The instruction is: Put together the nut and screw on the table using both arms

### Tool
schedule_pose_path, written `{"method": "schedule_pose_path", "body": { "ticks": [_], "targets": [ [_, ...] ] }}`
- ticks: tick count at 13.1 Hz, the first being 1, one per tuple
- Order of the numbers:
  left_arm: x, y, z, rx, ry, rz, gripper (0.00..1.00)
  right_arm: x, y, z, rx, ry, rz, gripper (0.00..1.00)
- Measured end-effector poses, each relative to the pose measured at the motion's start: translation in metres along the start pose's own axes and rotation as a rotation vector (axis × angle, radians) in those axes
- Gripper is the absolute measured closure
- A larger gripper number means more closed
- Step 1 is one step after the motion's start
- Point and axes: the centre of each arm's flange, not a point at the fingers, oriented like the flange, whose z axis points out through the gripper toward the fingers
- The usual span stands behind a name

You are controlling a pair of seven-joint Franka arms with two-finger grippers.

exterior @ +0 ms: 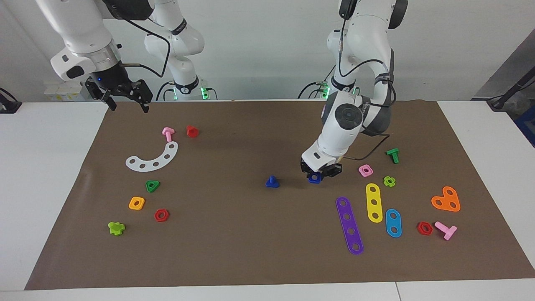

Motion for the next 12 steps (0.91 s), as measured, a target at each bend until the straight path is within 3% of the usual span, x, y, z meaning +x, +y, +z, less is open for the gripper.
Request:
{"method": "schedule_pose_path", "body": {
  "ticks": [5,12],
  "targets": [
    [0.004,0.07,0.002,-0.031,0.014,-0.117,0.54,0.0,0.0,0.0,0.0,0.0,0.0,0.0],
    [0.001,0.105,0.009,-0.06,0.036,-0.137,0.54,0.0,0.0,0.0,0.0,0.0,0.0,0.0]
  ]
}}
